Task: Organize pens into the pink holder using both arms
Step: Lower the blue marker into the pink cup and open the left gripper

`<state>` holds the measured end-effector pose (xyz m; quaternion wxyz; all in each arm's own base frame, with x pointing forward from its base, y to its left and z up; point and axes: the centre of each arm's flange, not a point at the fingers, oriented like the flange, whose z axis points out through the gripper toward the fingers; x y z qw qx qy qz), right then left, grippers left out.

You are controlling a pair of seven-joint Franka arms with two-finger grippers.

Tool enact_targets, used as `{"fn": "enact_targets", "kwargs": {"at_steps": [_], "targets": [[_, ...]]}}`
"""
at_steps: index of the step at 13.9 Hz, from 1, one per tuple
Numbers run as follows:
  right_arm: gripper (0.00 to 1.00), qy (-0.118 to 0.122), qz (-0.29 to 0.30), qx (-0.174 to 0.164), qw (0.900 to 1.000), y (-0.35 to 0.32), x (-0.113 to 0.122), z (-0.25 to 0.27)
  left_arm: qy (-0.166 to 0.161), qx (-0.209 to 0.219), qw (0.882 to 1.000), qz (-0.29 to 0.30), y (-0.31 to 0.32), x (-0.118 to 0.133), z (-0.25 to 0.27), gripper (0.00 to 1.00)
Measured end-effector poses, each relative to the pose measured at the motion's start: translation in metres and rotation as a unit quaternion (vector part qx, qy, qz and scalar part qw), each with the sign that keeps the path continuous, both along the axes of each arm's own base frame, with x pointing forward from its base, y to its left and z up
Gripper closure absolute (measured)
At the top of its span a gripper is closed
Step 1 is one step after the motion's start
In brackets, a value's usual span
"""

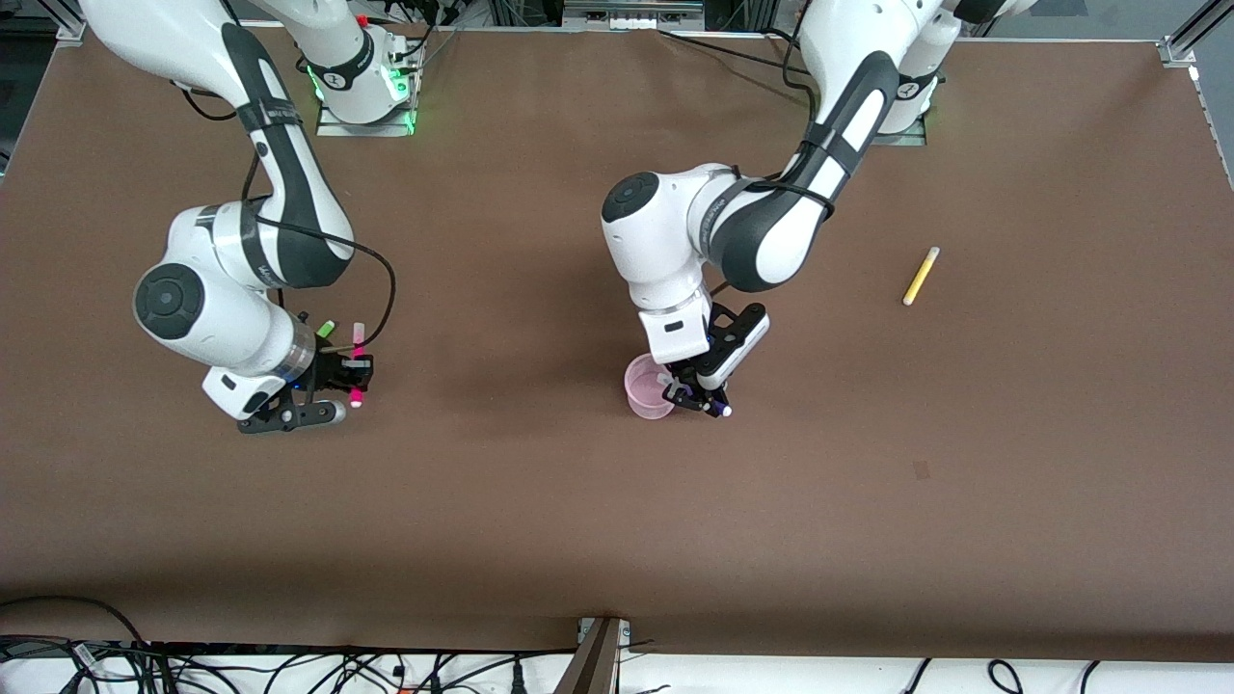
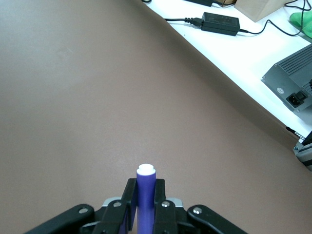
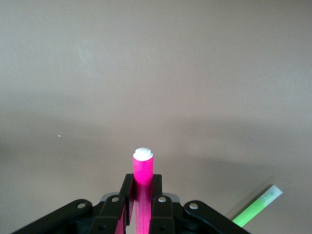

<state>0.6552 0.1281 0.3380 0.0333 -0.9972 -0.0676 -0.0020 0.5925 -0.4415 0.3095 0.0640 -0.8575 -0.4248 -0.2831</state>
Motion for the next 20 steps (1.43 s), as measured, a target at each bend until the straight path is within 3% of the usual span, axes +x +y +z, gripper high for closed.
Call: {"fn": "enact_targets", "kwargs": {"at_steps": [12,20], "targets": [[0.83,0.001,0.002,0.0,1.0,0.003,0.003,0.003,-0.035,0.058,0.998,-0.004,-0.027,-0.024,-0.035,0.82],[0.83,0.009,0.003,-0.001,1.0,0.003,0.001,0.002,-0.047,0.055,0.997,0.001,-0.03,-0.019,-0.031,0.82]]}}
